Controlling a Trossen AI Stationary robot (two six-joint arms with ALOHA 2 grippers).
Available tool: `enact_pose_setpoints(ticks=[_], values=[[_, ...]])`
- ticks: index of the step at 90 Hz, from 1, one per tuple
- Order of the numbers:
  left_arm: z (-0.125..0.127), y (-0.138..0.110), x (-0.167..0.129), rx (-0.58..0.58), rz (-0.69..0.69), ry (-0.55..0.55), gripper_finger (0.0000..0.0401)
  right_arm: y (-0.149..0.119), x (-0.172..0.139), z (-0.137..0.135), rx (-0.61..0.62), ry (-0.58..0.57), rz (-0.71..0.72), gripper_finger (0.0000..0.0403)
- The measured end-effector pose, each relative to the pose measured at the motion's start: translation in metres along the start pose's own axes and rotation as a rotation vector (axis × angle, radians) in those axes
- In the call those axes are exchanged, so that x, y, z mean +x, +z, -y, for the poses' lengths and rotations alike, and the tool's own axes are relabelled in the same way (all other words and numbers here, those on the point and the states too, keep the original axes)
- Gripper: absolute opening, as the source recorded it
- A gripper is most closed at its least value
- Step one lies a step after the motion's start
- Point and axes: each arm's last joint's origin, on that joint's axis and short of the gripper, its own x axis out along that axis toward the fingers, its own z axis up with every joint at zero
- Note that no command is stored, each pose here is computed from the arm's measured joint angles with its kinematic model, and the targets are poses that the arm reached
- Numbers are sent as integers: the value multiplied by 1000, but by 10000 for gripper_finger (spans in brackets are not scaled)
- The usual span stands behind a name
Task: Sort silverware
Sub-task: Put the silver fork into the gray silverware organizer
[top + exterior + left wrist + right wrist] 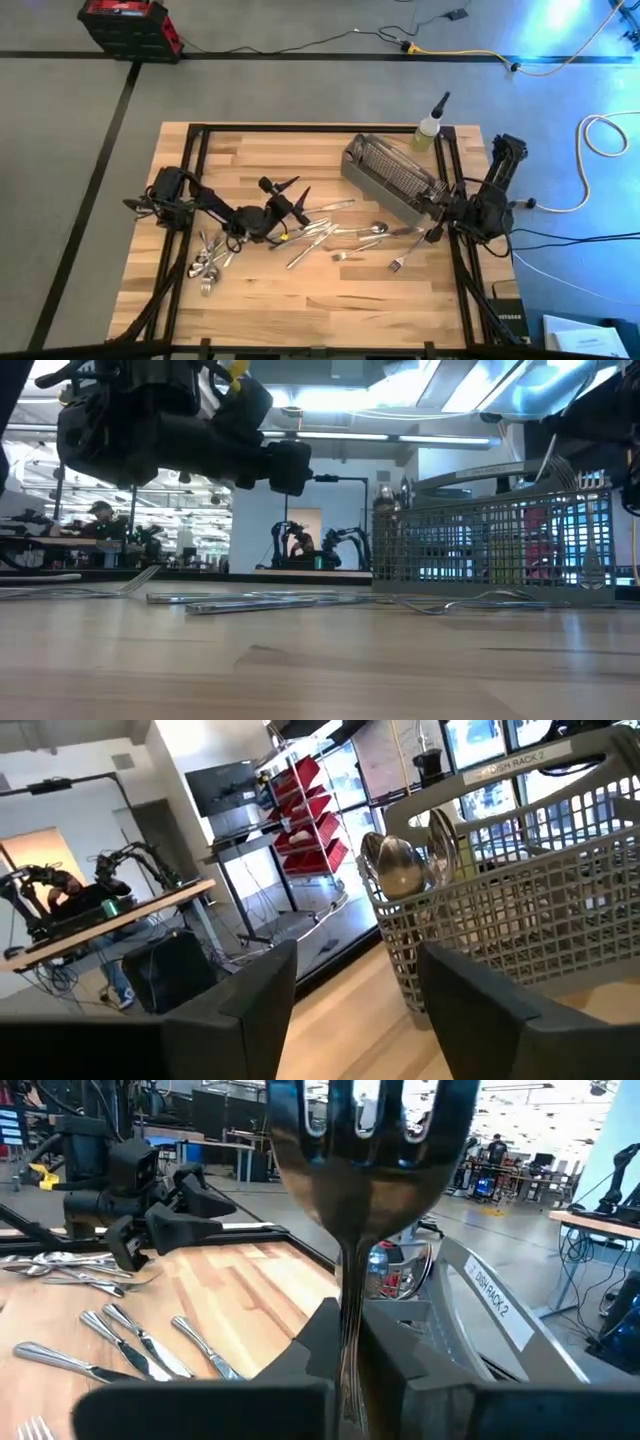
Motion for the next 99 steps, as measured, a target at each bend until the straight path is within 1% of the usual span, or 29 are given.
enact_pose_setpoints(ticks=[13,24,30,33,40,46,50,61,70,77,82,92,99], values=[[0,0,0,-11,11,-22,193,16,0,5,59,1,0,1],[0,0,3,-36,25,-45,193,45,0,15,40,4,2,1],[0,0,4,-43,23,-43,193,62,-1,22,-15,11,2,1],[-1,0,4,-44,24,-42,193,71,-1,25,-9,21,4,1],[-1,0,4,-43,24,-43,193,91,-4,33,9,87,25,1],[0,0,4,-43,24,-45,193,102,-6,35,-22,163,50,1],[0,0,4,-43,26,-48,193,107,-8,36,-20,216,65,1],[0,0,4,-48,32,-61,193,108,-15,34,-38,353,91,1],[1,1,4,-51,51,-99,193,106,-22,31,-19,470,93,0],[2,1,4,-50,75,-148,193,101,-24,27,-14,499,102,0],[3,2,4,-54,88,-177,193,99,-25,25,-4,542,117,0],[5,2,7,-58,81,-190,193,92,-28,18,-35,674,165,0],[6,1,9,-49,67,-193,193,90,-30,14,1,705,147,0]])
